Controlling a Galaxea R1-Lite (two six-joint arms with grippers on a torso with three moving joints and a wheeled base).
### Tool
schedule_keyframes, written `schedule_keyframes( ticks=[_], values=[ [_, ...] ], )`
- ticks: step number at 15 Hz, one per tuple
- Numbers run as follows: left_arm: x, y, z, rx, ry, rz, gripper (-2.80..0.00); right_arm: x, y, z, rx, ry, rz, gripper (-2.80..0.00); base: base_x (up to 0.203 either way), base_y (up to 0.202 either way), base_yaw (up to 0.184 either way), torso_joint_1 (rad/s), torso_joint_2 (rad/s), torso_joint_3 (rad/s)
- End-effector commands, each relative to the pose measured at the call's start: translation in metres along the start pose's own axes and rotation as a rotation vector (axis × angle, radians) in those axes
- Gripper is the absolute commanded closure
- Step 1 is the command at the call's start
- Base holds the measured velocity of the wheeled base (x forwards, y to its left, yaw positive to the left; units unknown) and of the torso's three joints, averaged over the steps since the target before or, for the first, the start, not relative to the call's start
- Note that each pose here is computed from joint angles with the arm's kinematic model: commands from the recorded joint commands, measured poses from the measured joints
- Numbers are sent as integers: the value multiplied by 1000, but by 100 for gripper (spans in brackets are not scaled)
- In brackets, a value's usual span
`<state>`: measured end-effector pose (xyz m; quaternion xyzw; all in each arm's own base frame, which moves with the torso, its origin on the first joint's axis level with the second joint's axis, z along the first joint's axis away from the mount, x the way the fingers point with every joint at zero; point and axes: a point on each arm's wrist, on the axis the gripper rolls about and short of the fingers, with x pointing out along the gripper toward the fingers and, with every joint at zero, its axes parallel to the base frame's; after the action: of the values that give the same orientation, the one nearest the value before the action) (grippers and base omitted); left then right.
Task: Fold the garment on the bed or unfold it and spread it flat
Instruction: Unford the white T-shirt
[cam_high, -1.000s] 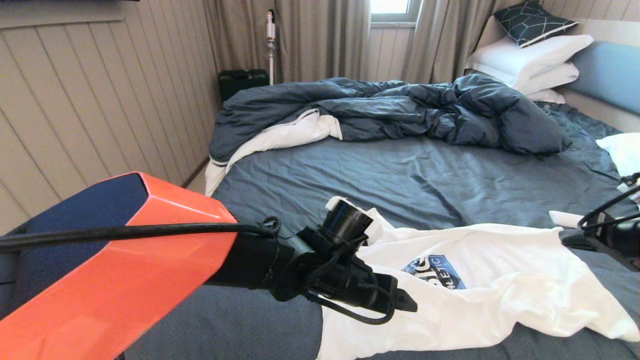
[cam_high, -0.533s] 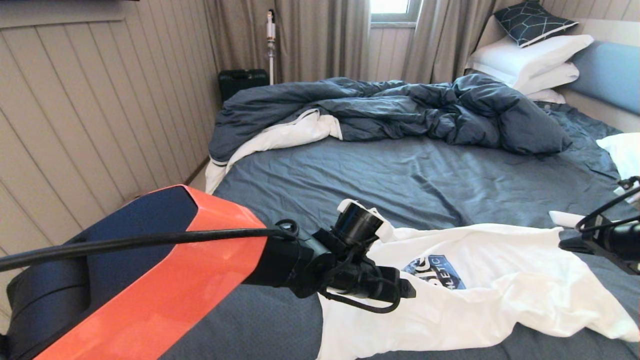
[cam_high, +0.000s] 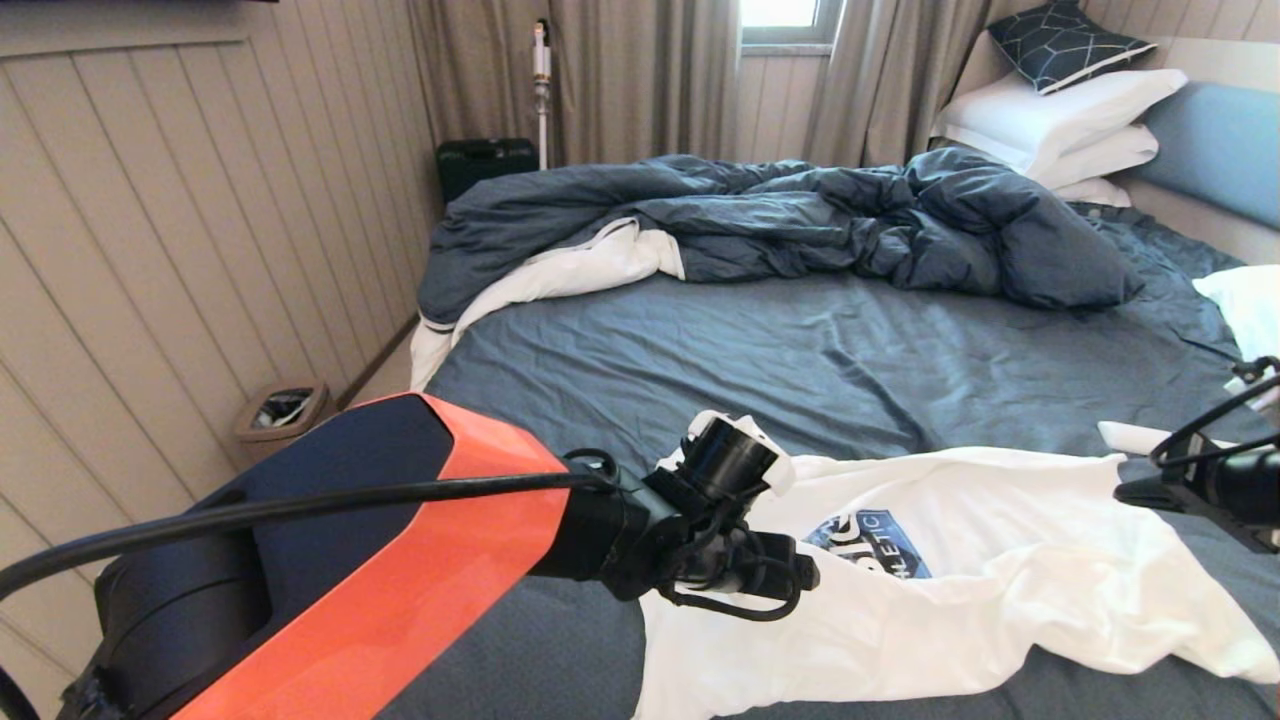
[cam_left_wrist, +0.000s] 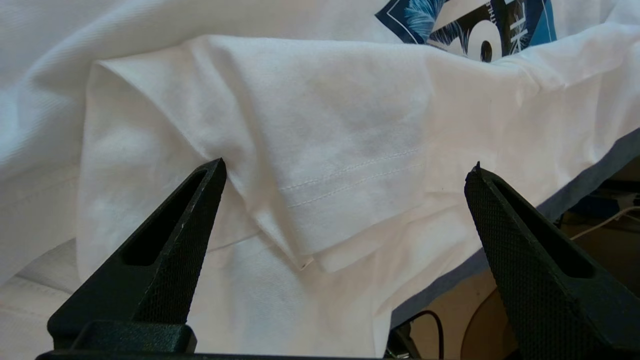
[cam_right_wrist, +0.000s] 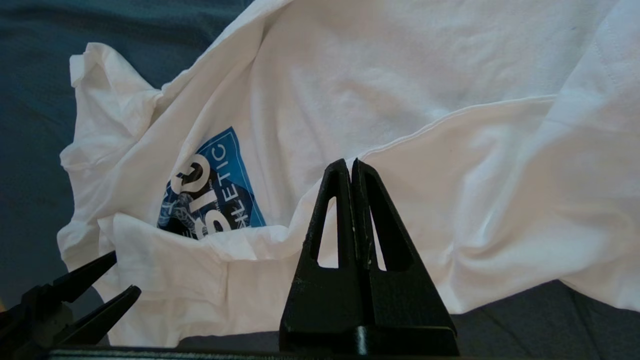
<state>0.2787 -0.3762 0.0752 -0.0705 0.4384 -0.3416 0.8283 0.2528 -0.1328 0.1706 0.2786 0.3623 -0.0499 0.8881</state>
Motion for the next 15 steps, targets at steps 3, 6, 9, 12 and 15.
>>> schedule_keyframes(
  ticks=[3, 6, 9, 12, 15],
  values=[
    [1, -1, 0, -4, -1, -3, -148, 2, -1, 0, 2, 6, 2, 0, 0, 0, 0, 0, 0, 0],
    [1, -4, 2, 2, -8, -10, 0, 2, -1, 1, 2, 5, 2, 0, 0, 0, 0, 0, 0, 0],
    [1, -9, -2, 12, -2, -15, 0, 1, -2, 1, 4, 1, -1, 0, 0, 0, 0, 0, 0, 0],
    [9, -17, -17, 33, 31, -14, 0, 1, -4, 2, 6, -2, -3, 0, 0, 0, 0, 0, 0, 0],
    [9, -18, -17, 34, 28, -14, 0, 1, -4, 1, 6, 1, 8, 0, 0, 0, 0, 0, 0, 0]
  ],
)
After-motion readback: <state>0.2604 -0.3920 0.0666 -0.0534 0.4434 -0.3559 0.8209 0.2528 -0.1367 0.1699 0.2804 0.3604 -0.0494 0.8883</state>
